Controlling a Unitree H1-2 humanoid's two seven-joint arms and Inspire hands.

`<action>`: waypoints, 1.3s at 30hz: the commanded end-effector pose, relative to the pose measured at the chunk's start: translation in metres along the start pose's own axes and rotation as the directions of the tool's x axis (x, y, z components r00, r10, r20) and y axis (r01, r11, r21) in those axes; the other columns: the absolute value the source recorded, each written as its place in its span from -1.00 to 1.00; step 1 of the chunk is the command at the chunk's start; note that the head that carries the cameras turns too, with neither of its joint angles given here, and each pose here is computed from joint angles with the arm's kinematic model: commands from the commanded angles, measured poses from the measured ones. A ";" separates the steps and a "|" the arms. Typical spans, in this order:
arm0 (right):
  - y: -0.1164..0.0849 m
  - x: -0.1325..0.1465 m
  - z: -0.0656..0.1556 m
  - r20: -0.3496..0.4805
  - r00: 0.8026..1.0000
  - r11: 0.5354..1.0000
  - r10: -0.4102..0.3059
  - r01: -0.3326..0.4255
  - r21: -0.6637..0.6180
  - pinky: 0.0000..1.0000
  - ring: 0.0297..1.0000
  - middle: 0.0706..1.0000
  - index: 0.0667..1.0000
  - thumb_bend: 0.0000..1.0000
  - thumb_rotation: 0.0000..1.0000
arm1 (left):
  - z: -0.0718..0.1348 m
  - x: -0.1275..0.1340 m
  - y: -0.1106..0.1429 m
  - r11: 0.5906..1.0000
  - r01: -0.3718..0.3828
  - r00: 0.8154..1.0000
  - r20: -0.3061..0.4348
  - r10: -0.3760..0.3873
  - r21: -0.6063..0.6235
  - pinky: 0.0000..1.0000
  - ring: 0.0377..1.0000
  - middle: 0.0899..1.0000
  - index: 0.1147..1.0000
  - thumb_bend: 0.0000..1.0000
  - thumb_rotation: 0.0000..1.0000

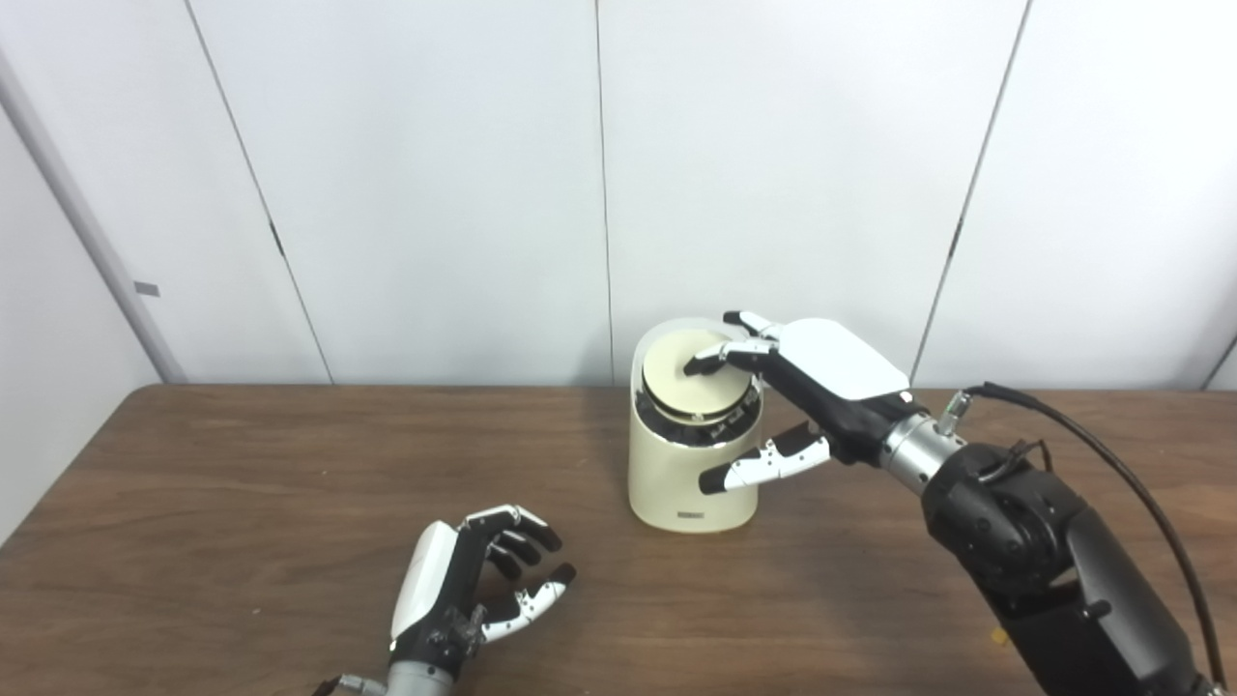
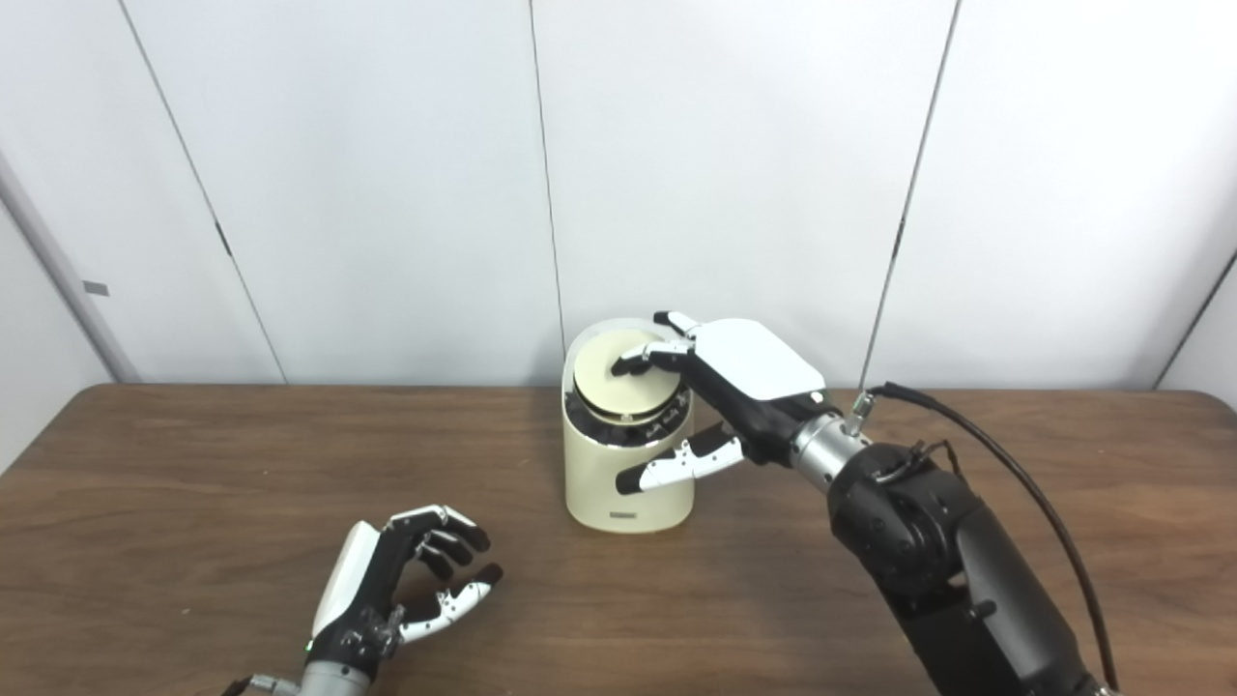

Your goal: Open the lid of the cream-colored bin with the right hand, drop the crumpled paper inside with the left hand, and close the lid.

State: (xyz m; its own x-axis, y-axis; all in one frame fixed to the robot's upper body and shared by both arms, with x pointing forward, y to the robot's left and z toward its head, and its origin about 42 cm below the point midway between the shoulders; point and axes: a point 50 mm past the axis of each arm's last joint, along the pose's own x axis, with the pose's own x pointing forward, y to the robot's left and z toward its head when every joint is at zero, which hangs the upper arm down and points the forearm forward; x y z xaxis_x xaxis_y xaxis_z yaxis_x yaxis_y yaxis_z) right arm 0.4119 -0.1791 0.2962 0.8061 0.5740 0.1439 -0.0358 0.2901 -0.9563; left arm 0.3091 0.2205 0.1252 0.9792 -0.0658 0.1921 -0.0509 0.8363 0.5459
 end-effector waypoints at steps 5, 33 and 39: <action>-0.009 -0.002 0.004 0.050 0.999 1.000 -0.011 0.012 -0.023 0.99 0.89 0.43 0.44 0.41 0.09 | 0.001 -0.004 0.003 1.000 0.002 1.000 -0.016 -0.002 0.009 -0.11 0.06 0.15 -0.14 0.02 -0.90; 0.008 -0.005 0.011 0.098 0.995 0.999 0.031 -0.029 -0.021 0.98 0.85 0.40 0.41 0.41 -0.04 | 0.003 -0.003 0.002 1.000 0.001 1.000 -0.003 -0.001 0.009 -0.12 0.04 0.13 -0.14 0.02 -0.90; 0.010 -0.005 0.009 0.079 0.994 0.994 0.081 -0.074 -0.086 0.95 0.84 0.40 0.40 0.41 0.02 | 0.004 -0.004 0.002 1.000 0.000 1.000 -0.002 0.000 0.008 -0.12 0.05 0.14 -0.14 0.02 -0.90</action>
State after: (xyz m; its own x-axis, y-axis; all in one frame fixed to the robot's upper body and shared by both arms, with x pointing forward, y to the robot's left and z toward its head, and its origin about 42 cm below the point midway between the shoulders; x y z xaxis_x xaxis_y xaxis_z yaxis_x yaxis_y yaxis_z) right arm 0.4018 -0.1733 0.2840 0.7692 0.6275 0.1205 -0.0467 0.2432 -0.9688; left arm 0.3081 0.2202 0.1272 0.9801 -0.0627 0.1883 -0.0519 0.8349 0.5479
